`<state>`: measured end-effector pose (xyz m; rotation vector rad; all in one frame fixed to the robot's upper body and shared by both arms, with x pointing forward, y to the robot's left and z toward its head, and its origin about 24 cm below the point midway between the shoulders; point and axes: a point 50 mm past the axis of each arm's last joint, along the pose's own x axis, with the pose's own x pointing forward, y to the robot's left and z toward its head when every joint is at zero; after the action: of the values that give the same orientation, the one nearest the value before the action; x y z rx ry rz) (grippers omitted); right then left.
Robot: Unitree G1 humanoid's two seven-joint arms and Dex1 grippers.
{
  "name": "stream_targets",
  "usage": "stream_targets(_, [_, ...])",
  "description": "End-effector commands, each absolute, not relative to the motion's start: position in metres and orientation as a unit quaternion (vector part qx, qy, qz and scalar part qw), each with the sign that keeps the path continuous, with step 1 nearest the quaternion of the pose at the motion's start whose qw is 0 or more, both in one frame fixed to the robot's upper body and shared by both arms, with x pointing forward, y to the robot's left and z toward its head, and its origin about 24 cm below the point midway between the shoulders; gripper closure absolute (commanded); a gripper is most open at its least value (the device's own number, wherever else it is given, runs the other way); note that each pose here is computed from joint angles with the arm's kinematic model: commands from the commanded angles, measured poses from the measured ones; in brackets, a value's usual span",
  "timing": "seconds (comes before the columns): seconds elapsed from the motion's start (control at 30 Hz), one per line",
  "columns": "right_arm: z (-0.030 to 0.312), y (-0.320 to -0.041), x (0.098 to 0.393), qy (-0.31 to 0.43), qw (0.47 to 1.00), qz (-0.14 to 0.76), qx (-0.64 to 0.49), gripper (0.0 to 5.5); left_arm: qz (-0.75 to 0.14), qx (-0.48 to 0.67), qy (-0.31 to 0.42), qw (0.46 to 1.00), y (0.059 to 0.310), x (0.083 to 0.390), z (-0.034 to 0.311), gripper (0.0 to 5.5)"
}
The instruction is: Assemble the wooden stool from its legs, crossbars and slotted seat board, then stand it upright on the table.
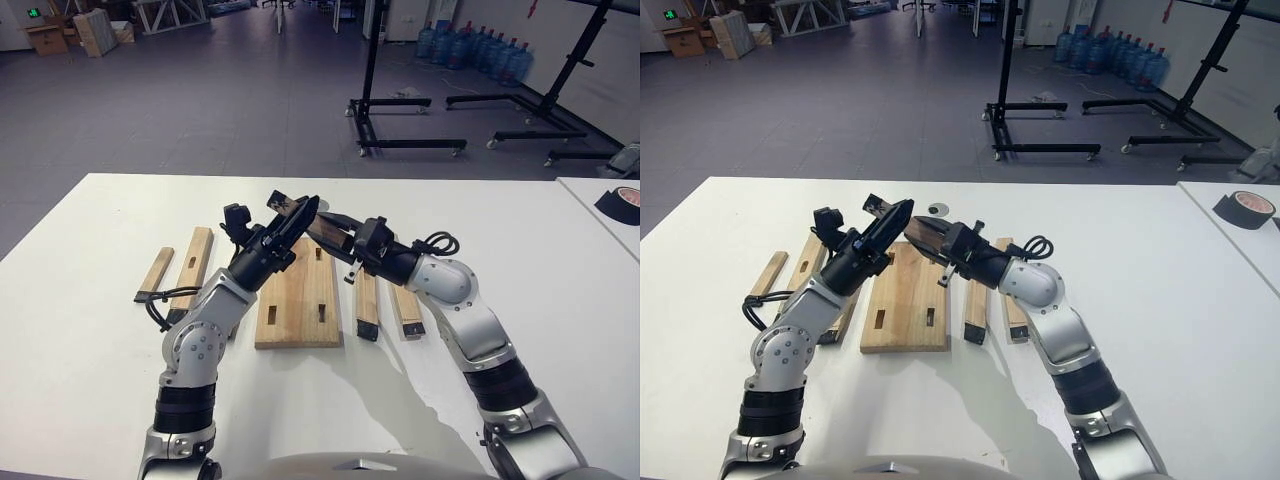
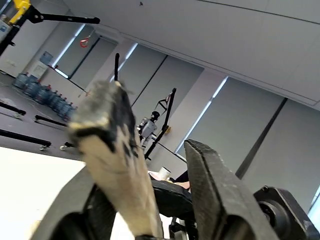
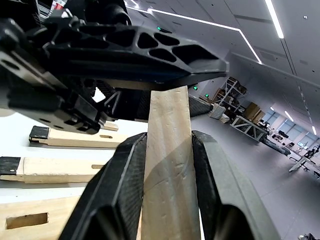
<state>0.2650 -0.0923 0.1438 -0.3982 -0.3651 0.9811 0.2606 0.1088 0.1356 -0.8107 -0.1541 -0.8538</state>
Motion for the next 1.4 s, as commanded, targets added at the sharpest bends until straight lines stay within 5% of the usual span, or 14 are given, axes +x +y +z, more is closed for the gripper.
stream_targets(0.03, [0.141,-0.097,0.267,-0.171,0.852,0.453,-0.197,4.24,-0.391,-0.401,-0.092,0.823,0.116,0.266,0.142,4.13])
stream_targets(0.27, [0.139,-0.097,0.269,-0.173,0.854,0.448,-0.199,4.24,-0.403,-0.405,-0.093,0.816,0.113,0.263,0.143,5.10])
stream_targets(0.6, [0.139,-0.096,0.269,-0.168,0.853,0.452,-0.202,4.24,-0.383,-0.375,-0.081,0.840,0.117,0.267,0.137,5.11])
stream_targets(0.73, [0.133,-0.099,0.267,-0.131,0.862,0.457,-0.176,3.31,-0.339,-0.385,-0.107,0.852,0.129,0.276,0.141,5.11])
stream_targets(0.87, [0.143,-0.112,0.270,-0.117,0.899,0.412,-0.087,2.64,-0.263,-0.346,-0.131,0.891,0.155,0.286,0.141,5.11])
stream_targets(1.0, [0.137,-0.121,0.271,-0.092,0.924,0.362,-0.084,2.58,-0.188,-0.218,-0.127,0.949,0.200,0.285,0.142,5.11])
stream_targets(1.17, [0.124,-0.134,0.284,-0.015,0.985,0.168,0.031,2.58,-0.057,-0.073,-0.057,0.994,0.257,0.286,0.142,5.11])
stream_targets(1.4, [0.112,-0.133,0.271,0.003,0.993,0.105,0.051,2.58,-0.015,-0.081,-0.012,0.997,0.271,0.292,0.127,5.11])
